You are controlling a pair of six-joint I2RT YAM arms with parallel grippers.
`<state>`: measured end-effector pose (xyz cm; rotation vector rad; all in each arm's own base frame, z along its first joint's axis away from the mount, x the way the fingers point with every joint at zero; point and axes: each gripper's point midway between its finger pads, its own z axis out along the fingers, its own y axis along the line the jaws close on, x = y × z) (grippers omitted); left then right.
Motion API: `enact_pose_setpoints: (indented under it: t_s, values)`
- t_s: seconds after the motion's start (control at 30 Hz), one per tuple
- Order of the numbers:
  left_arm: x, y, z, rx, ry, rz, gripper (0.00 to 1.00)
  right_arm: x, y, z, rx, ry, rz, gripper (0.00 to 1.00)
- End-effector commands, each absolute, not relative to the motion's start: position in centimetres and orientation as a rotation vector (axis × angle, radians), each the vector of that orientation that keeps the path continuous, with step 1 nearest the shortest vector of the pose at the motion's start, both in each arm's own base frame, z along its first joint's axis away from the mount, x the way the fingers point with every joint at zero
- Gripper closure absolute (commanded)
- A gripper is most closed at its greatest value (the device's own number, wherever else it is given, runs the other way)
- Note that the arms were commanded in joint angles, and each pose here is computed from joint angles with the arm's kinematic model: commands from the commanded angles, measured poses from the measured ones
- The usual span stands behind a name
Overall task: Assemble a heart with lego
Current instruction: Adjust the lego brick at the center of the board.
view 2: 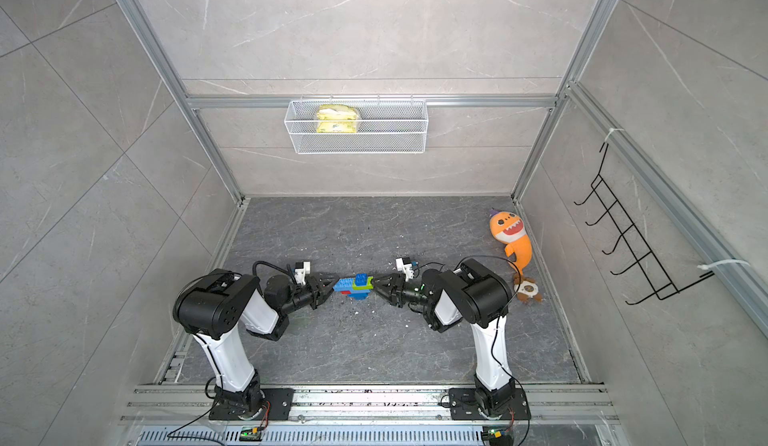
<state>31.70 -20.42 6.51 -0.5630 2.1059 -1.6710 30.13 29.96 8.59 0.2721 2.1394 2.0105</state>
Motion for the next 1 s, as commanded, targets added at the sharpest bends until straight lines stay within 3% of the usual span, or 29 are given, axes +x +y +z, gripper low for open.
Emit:
enact_pose_setpoints:
  t_s: [0.0, 0.47, 0.67, 0.73, 0.97]
  values:
    - [32.4, -20.9, 8.6, -0.470, 2.041, -1.702, 0.88, 29.7, 29.7, 6.7, 0.328, 2.227, 1.978, 0.57]
    - [32.7, -20.6, 9.7, -0.422, 2.012, -1.705, 0.89, 31.6, 27.3, 8.7, 0.375, 2.153, 1.964, 0.56]
    - [32.6, -20.4, 10.4, -0.404, 1.999, -1.714, 0.90, 32.0, 26.4, 8.6, 0.341, 2.231, 1.845, 0.56]
    - [32.6, -20.2, 10.3, -0.404, 2.001, -1.715, 0.90, 31.7, 25.8, 8.1, 0.299, 2.329, 1.705, 0.56]
    - [32.0, -20.2, 8.7, -0.380, 2.129, -1.644, 0.92, 30.4, 19.2, 8.3, -0.080, 2.698, 0.797, 0.52]
